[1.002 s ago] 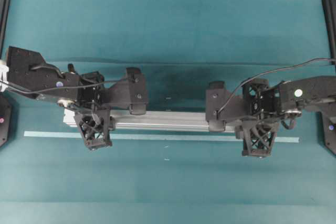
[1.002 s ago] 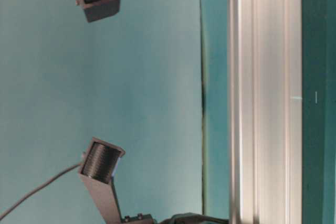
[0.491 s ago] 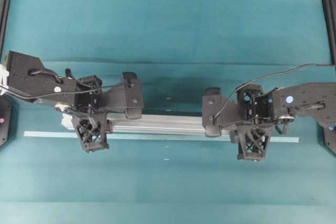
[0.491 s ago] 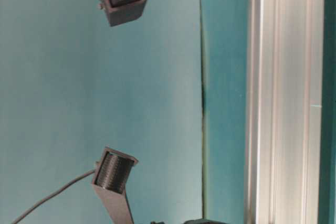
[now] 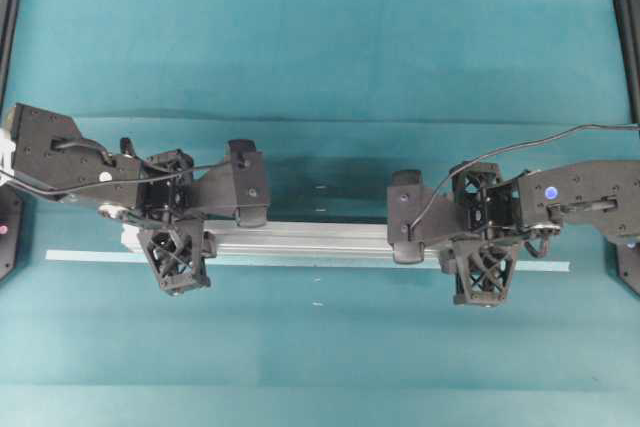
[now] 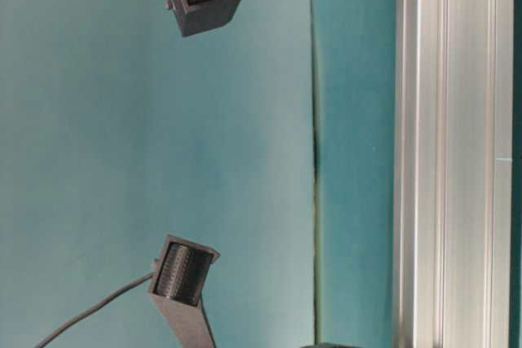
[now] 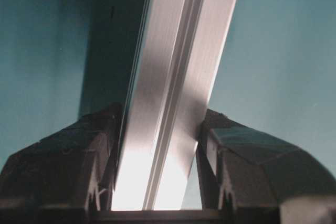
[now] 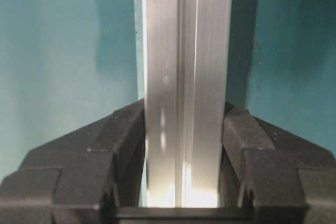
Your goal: Lift the metal rail with both hands.
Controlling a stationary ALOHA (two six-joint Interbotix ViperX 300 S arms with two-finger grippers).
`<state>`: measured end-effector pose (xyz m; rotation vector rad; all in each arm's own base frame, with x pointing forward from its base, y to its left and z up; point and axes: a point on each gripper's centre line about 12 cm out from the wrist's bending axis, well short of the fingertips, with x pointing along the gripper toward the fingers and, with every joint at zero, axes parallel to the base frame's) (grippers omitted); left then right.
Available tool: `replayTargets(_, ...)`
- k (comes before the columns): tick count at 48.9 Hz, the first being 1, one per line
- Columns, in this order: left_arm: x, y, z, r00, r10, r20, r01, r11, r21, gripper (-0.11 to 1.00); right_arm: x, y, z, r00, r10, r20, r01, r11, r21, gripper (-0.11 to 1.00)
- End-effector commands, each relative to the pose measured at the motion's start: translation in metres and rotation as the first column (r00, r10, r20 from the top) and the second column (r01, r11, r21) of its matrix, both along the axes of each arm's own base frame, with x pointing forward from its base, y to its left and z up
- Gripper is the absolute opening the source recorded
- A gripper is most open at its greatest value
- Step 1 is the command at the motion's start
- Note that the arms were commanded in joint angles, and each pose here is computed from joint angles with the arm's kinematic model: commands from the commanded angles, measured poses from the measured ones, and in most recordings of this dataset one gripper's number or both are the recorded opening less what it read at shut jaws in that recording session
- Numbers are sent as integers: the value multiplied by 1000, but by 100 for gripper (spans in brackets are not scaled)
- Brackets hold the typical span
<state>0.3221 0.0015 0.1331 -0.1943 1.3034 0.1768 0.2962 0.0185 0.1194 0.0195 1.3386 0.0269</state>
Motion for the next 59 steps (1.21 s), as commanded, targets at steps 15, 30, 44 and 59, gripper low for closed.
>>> replayTargets(15, 2, 4, 0, 997, 73, 16, -73, 997, -19, 33, 0, 1, -9, 1000, -3, -11, 3, 1000, 2, 39)
replayTargets(30, 6, 5, -2, 997, 77, 28, -76, 997, -22, 33, -3, -5, -13, 1000, -17, -21, 17, 1000, -1, 39)
replayTargets(44, 5, 6, -6, 997, 78, 25, -78, 997, -20, 33, -2, -6, -14, 1000, -23, -8, 23, 1000, 1, 39)
replayTargets(59, 7, 9, -6, 996, 86, 37, -85, 996, -21, 33, -2, -11, -15, 999, -42, -5, 42, 999, 0, 39)
